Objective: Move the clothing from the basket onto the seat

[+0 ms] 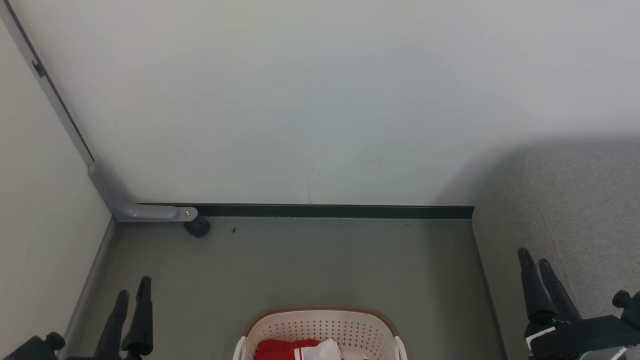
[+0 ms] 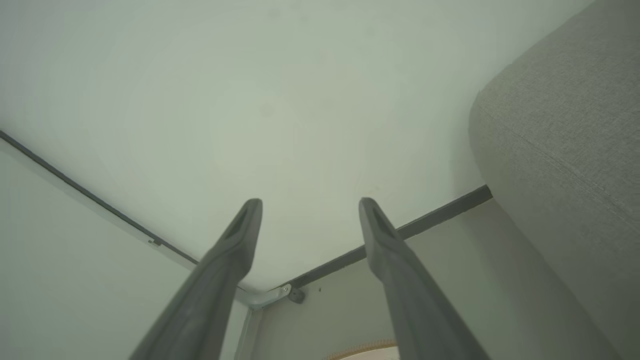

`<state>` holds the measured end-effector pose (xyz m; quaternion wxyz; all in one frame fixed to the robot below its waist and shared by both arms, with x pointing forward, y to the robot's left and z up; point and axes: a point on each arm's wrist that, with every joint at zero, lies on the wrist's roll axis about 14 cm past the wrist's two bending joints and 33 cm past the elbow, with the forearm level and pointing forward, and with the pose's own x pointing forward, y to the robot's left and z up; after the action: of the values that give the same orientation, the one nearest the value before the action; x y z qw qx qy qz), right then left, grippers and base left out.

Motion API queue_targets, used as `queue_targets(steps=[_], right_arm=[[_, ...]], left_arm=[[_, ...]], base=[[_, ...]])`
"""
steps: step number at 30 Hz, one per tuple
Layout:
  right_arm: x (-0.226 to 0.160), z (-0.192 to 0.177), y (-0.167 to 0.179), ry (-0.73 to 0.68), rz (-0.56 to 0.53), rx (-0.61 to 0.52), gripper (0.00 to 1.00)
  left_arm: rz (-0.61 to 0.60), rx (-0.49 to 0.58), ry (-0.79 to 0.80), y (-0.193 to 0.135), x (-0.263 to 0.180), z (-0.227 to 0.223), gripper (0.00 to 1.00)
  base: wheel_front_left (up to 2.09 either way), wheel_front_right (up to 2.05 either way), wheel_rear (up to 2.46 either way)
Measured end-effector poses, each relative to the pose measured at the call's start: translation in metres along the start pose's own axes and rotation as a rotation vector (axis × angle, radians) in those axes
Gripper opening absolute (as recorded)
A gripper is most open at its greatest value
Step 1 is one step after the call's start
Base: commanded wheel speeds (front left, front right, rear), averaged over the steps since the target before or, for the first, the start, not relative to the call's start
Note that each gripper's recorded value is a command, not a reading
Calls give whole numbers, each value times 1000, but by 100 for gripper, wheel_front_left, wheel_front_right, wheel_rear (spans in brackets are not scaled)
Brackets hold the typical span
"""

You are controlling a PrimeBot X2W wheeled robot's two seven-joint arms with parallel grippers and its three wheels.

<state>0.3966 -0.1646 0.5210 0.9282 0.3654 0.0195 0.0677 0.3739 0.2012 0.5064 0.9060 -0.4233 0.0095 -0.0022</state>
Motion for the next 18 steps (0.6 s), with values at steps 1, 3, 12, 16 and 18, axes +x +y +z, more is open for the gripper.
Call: queue_targets(steps=[1, 3, 12, 16, 18], right_arm=[[0, -1, 0, 7, 2, -31, 100], [0, -3, 0, 14, 1, -89, 100], [3, -4, 9, 9, 32, -255, 100], [2, -5, 10, 6, 40, -317, 100], [2, -5, 11, 3, 46, -349, 100]], left_arm=[[-1, 31, 1, 0, 0, 0, 100], [-1, 79, 8, 1, 0, 0, 100], [-18, 294, 23, 0, -2, -2, 100], [-18, 373, 16, 1, -3, 0, 100], [-17, 395, 12, 1, -3, 0, 100]], base=[[0, 0, 0], [0, 0, 0], [0, 0, 0], [0, 0, 0], [0, 0, 0]])
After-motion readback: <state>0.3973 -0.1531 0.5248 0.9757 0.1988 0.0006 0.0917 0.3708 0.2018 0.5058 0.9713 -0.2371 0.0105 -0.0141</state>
